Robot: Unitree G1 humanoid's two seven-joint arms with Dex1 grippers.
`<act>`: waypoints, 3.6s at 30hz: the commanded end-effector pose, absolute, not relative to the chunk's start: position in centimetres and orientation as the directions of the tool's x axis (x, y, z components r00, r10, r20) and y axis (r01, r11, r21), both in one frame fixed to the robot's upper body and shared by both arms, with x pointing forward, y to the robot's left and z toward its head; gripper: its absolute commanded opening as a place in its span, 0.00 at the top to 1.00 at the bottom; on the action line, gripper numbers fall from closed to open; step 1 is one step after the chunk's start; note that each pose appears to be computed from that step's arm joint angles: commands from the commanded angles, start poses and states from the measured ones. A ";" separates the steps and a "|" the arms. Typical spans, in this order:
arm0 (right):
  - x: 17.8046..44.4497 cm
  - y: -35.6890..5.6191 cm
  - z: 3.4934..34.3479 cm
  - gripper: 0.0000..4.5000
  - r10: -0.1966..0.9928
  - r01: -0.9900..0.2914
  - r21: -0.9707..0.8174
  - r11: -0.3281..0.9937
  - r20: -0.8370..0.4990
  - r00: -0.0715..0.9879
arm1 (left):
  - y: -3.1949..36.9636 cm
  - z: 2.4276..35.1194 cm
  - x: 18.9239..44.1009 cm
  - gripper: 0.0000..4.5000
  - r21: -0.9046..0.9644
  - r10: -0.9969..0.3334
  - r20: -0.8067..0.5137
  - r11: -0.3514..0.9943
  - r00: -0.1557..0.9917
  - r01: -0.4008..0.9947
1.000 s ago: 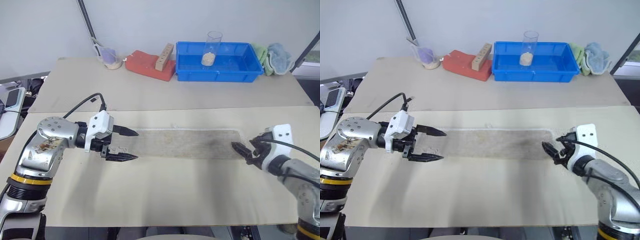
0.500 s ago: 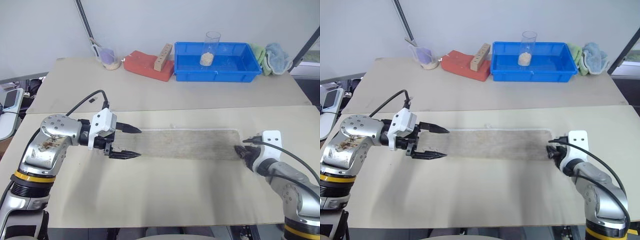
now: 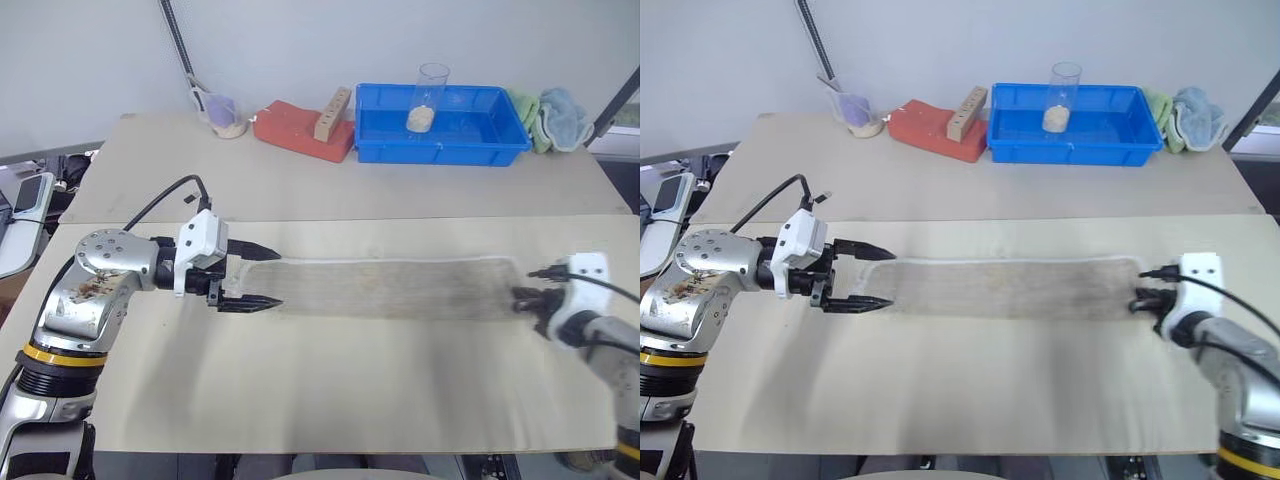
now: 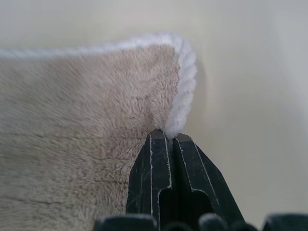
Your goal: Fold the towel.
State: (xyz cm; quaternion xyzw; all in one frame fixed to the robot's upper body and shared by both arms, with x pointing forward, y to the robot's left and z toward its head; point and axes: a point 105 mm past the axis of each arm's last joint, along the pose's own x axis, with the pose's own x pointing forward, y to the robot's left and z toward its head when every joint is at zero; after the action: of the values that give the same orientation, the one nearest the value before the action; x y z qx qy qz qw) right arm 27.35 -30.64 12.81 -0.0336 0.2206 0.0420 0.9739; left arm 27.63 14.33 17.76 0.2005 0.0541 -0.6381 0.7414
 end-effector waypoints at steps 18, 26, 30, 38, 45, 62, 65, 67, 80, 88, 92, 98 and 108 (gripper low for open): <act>29.9 -11.1 12.9 0.99 0.557 -0.537 0.165 0.827 -0.376 0.741 | 15.2 19.3 26.6 0.12 0.279 -0.912 -0.322 0.164 0.253 0.946; 30.5 -9.9 13.0 0.71 0.563 -0.550 0.145 0.822 -0.347 0.750 | 15.7 18.7 26.8 0.12 0.280 -0.897 -0.315 0.224 0.310 0.933; 29.3 -8.9 15.2 0.38 0.657 -0.680 0.043 0.732 -0.305 0.689 | 16.7 18.7 27.5 0.12 0.267 -0.861 -0.261 0.371 0.437 0.889; 27.0 -8.2 17.9 0.01 0.796 -0.858 -0.206 0.471 -0.321 0.514 | 20.2 15.2 26.7 0.12 0.004 -0.583 -0.164 0.806 0.796 0.591; 26.8 -8.1 18.8 0.01 0.851 -0.903 -0.271 0.335 -0.326 0.413 | 21.3 10.3 26.8 0.12 -0.165 -0.307 -0.284 0.949 0.908 0.269; 25.7 -8.7 20.0 0.01 0.878 -0.935 -0.259 0.240 -0.352 0.323 | 15.6 6.7 29.4 0.12 -0.266 -0.362 -0.424 0.926 0.830 0.269; 25.2 -8.9 20.1 0.00 0.883 -0.948 -0.233 0.218 -0.366 0.293 | 15.1 5.8 29.0 0.31 -0.261 -0.377 -0.483 0.924 0.791 0.281; 24.7 -9.0 20.1 0.00 0.887 -0.956 -0.215 0.198 -0.376 0.268 | 14.9 5.5 28.8 0.48 -0.259 -0.384 -0.508 0.922 0.771 0.289; 24.3 -10.5 21.2 0.00 0.871 -0.952 -0.223 0.209 -0.400 0.285 | 12.7 9.9 30.0 1.00 -0.289 -0.492 -0.396 0.868 0.775 0.404; 23.2 -14.6 21.8 0.00 0.792 -0.943 -0.201 0.266 -0.512 0.332 | 6.5 15.3 29.3 1.00 -0.220 -0.768 -0.320 0.630 0.555 0.745; 22.5 -16.9 21.8 0.00 0.732 -0.928 -0.193 0.318 -0.573 0.370 | 3.8 16.0 29.4 1.00 -0.205 -0.830 -0.304 0.537 0.468 0.819; 21.3 -19.0 21.8 0.00 0.665 -0.893 -0.203 0.401 -0.606 0.436 | -2.8 17.7 31.3 1.00 -0.192 -0.870 -0.188 0.488 0.456 0.851; 19.9 -19.9 21.7 0.00 0.629 -0.868 -0.196 0.456 -0.619 0.470 | -7.3 18.3 30.4 1.00 -0.186 -0.899 -0.146 0.436 0.414 0.881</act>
State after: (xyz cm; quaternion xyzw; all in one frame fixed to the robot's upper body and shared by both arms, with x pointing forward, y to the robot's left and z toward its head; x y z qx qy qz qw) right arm 20.01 -19.79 20.90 -0.2390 0.2516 0.4637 0.8152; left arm 31.00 -6.26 17.75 -0.0492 0.1300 -0.5123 0.8475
